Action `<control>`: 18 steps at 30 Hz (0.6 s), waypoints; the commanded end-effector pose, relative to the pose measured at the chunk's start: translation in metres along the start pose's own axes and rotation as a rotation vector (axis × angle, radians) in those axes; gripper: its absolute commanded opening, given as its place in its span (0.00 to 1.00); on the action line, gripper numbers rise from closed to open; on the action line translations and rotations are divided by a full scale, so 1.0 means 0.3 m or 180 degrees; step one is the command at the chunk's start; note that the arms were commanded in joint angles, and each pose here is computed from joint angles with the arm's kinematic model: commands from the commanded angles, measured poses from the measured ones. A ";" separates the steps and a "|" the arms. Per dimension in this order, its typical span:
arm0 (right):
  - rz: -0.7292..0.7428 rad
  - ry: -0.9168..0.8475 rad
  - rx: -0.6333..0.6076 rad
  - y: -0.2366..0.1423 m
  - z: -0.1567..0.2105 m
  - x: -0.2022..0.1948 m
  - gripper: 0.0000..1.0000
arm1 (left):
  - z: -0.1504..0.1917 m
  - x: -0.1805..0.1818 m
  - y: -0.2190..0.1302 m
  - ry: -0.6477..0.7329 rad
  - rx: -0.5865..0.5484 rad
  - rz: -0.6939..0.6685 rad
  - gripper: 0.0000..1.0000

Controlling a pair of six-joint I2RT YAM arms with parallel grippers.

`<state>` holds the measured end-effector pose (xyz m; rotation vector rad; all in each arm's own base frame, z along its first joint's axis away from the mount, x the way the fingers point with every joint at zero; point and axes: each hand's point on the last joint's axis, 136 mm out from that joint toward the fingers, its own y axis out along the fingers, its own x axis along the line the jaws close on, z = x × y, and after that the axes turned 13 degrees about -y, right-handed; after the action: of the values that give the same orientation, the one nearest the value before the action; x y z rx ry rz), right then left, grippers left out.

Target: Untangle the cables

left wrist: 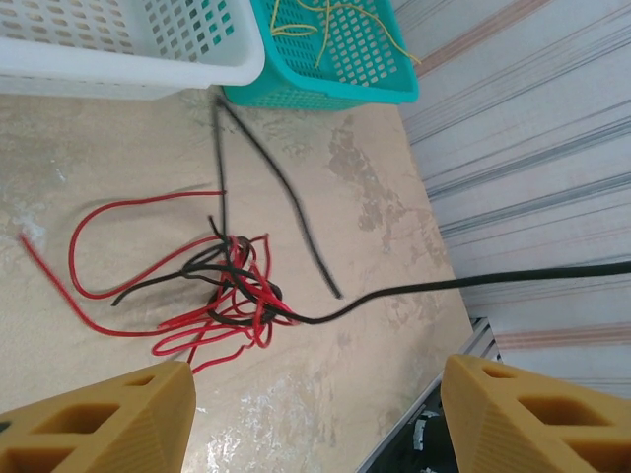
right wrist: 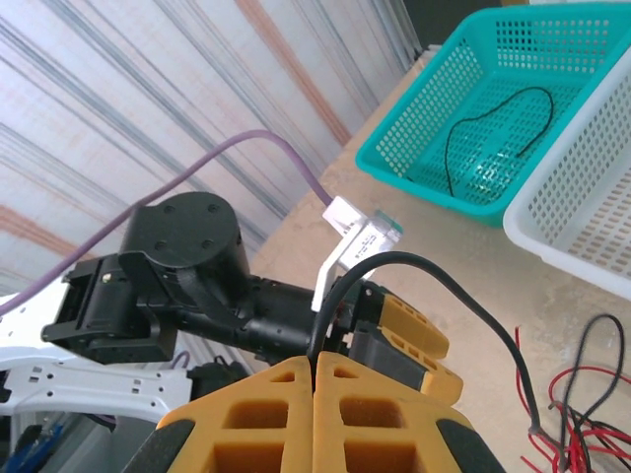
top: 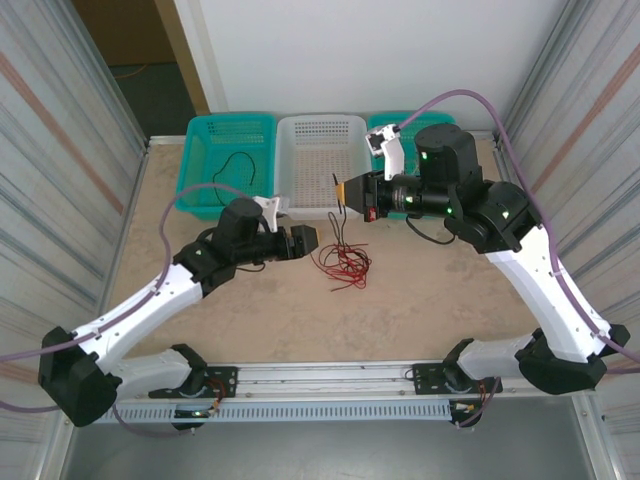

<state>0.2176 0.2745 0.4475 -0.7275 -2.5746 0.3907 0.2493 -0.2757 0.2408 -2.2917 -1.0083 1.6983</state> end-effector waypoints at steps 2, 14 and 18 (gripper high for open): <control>-0.0137 -0.0005 -0.0124 -0.011 -0.023 0.022 0.00 | 0.005 -0.047 0.036 -0.0101 0.0034 0.0257 0.66; -0.0373 -0.0054 -0.0365 -0.061 -0.071 0.076 0.00 | 0.036 -0.002 0.127 -0.0256 0.0178 0.0138 0.62; -0.0444 -0.0106 -0.0592 -0.118 -0.125 0.096 0.00 | 0.045 0.082 0.162 -0.0316 0.0170 -0.0150 0.55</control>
<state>0.2099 0.2768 0.4666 -0.6375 -2.6335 0.2738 0.2584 -0.3049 0.2064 -2.1899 -0.9628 1.8211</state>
